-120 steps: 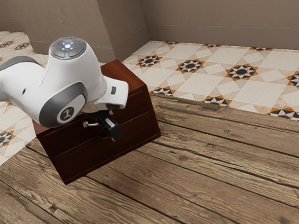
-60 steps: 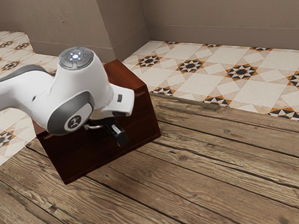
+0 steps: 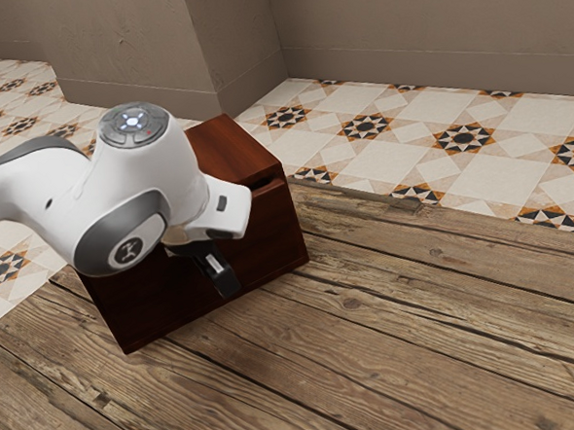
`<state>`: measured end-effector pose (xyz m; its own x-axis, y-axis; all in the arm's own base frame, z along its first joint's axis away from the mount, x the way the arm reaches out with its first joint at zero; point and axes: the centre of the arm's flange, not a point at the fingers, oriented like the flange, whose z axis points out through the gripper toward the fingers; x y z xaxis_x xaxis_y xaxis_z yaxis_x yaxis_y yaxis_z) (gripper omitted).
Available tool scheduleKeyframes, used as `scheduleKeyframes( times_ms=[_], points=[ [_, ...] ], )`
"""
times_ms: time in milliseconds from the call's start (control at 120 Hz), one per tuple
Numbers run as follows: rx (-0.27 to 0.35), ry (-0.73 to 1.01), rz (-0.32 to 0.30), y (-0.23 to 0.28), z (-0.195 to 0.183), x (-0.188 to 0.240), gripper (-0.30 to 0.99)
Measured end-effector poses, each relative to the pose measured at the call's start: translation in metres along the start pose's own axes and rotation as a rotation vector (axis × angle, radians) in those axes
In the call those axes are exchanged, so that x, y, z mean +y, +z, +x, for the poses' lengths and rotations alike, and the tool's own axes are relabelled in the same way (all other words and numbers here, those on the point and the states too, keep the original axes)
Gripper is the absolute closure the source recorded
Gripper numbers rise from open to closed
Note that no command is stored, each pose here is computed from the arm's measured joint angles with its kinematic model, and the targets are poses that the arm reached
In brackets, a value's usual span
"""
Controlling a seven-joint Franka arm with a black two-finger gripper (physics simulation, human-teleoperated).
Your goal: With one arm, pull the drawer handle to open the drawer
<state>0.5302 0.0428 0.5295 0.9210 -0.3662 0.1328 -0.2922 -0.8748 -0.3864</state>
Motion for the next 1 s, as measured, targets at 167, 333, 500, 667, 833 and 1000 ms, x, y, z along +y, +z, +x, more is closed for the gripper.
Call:
scheduleKeyframes(
  times_ms=[167, 333, 500, 667, 833, 1000],
  points=[
    [0.004, 0.013, -0.003, -0.007, -0.004, 0.008, 0.02],
    [0.002, 0.025, -0.007, -0.009, -0.008, 0.015, 0.0],
    [0.01, 0.035, -0.01, -0.015, -0.012, 0.022, 0.02],
    [0.021, 0.044, -0.012, -0.026, -0.013, 0.028, 0.05],
    [0.019, 0.053, -0.015, -0.033, -0.016, 0.033, 0.03],
    [0.009, 0.071, -0.022, -0.037, -0.02, 0.043, 0.01]
  ],
)
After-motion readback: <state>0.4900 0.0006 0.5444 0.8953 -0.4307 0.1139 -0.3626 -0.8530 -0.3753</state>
